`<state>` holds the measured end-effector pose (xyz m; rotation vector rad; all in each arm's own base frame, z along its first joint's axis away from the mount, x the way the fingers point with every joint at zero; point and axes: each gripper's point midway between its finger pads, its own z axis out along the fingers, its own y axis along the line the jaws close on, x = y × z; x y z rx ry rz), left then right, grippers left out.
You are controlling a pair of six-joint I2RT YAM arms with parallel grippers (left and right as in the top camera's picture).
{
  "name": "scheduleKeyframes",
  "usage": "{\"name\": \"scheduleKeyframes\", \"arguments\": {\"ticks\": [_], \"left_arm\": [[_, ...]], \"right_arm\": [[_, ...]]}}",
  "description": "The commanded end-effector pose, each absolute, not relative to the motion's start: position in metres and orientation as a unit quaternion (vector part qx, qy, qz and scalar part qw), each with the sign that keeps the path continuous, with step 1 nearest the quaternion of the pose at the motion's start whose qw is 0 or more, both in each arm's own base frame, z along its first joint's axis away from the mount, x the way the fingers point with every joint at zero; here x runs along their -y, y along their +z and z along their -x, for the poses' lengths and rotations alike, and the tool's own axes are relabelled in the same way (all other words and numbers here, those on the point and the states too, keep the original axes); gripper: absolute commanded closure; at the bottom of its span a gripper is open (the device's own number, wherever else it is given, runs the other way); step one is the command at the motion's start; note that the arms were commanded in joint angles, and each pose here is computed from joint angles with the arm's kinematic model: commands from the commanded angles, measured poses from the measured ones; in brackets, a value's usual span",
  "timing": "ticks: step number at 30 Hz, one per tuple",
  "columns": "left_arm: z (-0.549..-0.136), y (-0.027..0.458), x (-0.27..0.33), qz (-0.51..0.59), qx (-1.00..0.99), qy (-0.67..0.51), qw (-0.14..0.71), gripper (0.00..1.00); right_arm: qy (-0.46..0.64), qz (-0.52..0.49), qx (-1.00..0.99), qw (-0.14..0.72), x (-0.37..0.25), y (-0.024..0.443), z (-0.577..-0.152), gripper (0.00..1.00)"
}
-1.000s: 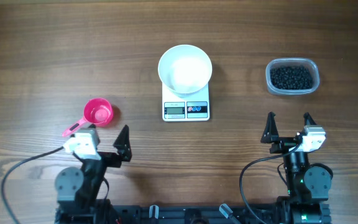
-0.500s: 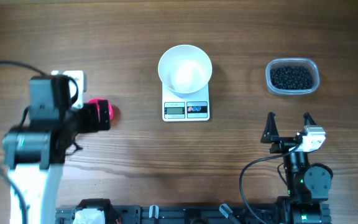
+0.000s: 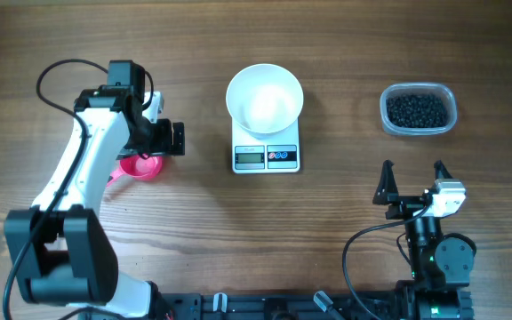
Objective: Scoop item into bowl and weigh 150g on scale
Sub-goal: 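Reach the left gripper to the pink scoop and grasp its handle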
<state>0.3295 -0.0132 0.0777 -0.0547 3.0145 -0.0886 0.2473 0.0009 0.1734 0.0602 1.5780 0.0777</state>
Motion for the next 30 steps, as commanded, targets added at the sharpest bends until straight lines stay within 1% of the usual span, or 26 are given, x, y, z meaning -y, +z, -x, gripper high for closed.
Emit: {"name": "scheduleKeyframes", "arguments": {"ticks": [1, 3, 5, 6, 8, 9, 11, 12, 15, 16, 18, 21, 23, 25, 26, 27, 30], "left_arm": [[-0.325, 0.048, 0.015, 0.033, -0.998, -0.037, 0.030, 0.00], [-0.323, 0.036, 0.015, 0.033, -0.999, -0.036, 0.014, 0.00], [-0.322, 0.028, 0.015, 0.034, -0.999, -0.036, 0.005, 0.07], [-0.323, 0.024, 0.015, 0.036, -0.999, -0.036, 0.001, 0.14], [-0.329, 0.020, 0.015, 0.051, -0.998, -0.036, 0.010, 0.36], [-0.335, 0.020, 0.015, 0.061, -0.997, -0.037, 0.021, 0.51], [-0.339, 0.021, 0.015, 0.061, -0.997, -0.038, 0.030, 0.63], [-0.340, 0.021, 0.015, 0.063, -0.997, -0.038, 0.031, 0.64], [-0.340, 0.021, 0.015, 0.063, -0.997, -0.038, 0.031, 0.80], [-0.340, 0.021, 0.015, 0.069, -0.996, -0.038, 0.031, 0.83], [-0.344, 0.021, 0.015, 0.099, -0.994, -0.039, 0.037, 0.96], [-0.353, 0.022, 0.015, 0.149, -0.986, -0.044, 0.053, 0.96], [-0.364, 0.024, 0.015, 0.210, -0.973, -0.053, 0.073, 0.96], [-0.381, 0.029, 0.018, 0.296, -0.947, -0.076, 0.097, 0.96], [-0.387, 0.032, 0.021, 0.328, -0.934, -0.094, 0.103, 0.96], [-0.401, 0.037, 0.032, 0.385, -0.905, -0.142, 0.110, 0.96], [-0.422, 0.051, 0.055, 0.497, -0.829, -0.237, 0.092, 0.96]], "right_arm": [[0.038, -0.019, -0.707, 0.706, -0.004, 0.175, -0.247, 0.00], [0.038, -0.019, -0.707, 0.706, -0.004, 0.175, -0.247, 0.00], [0.038, -0.019, -0.707, 0.706, -0.004, 0.175, -0.247, 0.00], [0.038, -0.019, -0.707, 0.706, -0.004, 0.175, -0.247, 0.00], [0.038, -0.019, -0.707, 0.706, -0.004, 0.175, -0.247, 0.00], [0.038, -0.019, -0.707, 0.706, -0.004, 0.175, -0.247, 0.00], [0.038, -0.019, -0.707, 0.706, -0.004, 0.175, -0.247, 0.00], [0.038, -0.019, -0.707, 0.706, -0.004, 0.175, -0.247, 0.00], [0.038, -0.019, -0.707, 0.706, -0.004, 0.175, -0.247, 0.00], [0.038, -0.019, -0.707, 0.706, -0.004, 0.175, -0.247, 0.00], [0.038, -0.019, -0.707, 0.706, -0.004, 0.175, -0.247, 0.00], [0.038, -0.019, -0.707, 0.706, -0.004, 0.175, -0.247, 0.00], [0.038, -0.019, -0.707, 0.706, -0.004, 0.175, -0.247, 0.00], [0.038, -0.019, -0.707, 0.706, -0.004, 0.175, -0.247, 0.00], [0.038, -0.019, -0.707, 0.706, -0.004, 0.175, -0.247, 0.00], [0.038, -0.019, -0.707, 0.706, -0.004, 0.175, -0.247, 0.00], [0.038, -0.019, -0.707, 0.706, -0.004, 0.175, -0.247, 0.00]]}}
